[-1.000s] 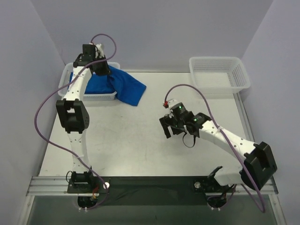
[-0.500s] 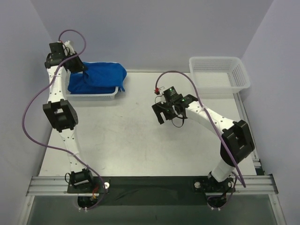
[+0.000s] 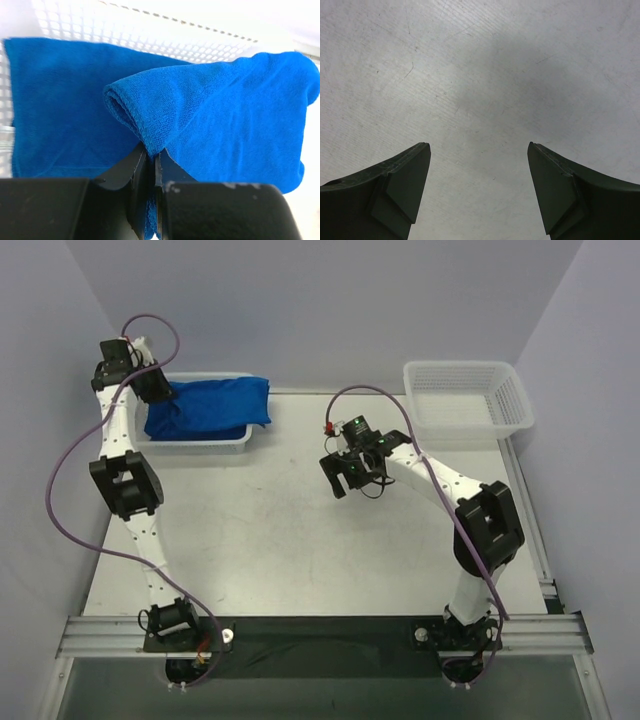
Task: Fold and stack the towels
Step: Neatly place the folded towel into the bin
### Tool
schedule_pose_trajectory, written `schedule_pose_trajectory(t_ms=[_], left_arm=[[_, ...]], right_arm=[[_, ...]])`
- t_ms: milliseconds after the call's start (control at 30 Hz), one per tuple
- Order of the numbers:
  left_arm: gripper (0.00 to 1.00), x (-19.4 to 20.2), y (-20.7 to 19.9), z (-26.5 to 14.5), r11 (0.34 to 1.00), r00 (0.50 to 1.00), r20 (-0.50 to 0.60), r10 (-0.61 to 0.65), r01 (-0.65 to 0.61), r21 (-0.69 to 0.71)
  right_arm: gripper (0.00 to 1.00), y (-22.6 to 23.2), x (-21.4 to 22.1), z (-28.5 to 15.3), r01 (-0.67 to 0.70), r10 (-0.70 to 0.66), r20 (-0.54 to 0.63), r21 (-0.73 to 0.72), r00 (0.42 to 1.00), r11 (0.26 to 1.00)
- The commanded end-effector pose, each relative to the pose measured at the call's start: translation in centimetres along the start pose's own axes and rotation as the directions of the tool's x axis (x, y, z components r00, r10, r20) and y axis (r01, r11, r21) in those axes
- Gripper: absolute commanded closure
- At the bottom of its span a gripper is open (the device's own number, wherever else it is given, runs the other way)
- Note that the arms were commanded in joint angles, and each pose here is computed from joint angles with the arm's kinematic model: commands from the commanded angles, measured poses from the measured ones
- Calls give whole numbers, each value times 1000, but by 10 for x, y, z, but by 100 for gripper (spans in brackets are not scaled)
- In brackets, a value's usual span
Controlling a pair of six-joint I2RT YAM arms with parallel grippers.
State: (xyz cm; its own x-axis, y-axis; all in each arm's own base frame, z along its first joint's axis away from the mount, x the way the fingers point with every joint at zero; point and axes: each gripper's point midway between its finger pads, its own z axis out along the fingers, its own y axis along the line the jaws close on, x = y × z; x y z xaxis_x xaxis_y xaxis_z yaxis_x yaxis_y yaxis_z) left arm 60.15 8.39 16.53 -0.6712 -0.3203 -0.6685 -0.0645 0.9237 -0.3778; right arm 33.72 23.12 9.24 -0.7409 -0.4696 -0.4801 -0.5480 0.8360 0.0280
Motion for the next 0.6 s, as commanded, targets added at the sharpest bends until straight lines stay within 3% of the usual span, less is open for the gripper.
schedule_pose_trajectory(t_ms=[0, 433, 467, 567], left_arm=[[100, -47, 12, -21, 998, 987, 147, 60, -58, -22], [100, -52, 41, -12, 997, 983, 178, 48, -37, -63], [98, -48, 46, -8, 997, 985, 169, 47, -35, -73], [80, -43, 59, -3, 991, 986, 157, 61, -42, -125]], right_arm=[[20, -1, -6, -6, 6, -6, -13, -11, 1000, 1000], [20, 1, -16, 1, -14, 14, -14, -19, 1000, 1000], [20, 2, -16, 0, -19, 18, -15, -19, 1000, 1000], [20, 3, -14, 2, -24, 23, -25, -27, 999, 999]])
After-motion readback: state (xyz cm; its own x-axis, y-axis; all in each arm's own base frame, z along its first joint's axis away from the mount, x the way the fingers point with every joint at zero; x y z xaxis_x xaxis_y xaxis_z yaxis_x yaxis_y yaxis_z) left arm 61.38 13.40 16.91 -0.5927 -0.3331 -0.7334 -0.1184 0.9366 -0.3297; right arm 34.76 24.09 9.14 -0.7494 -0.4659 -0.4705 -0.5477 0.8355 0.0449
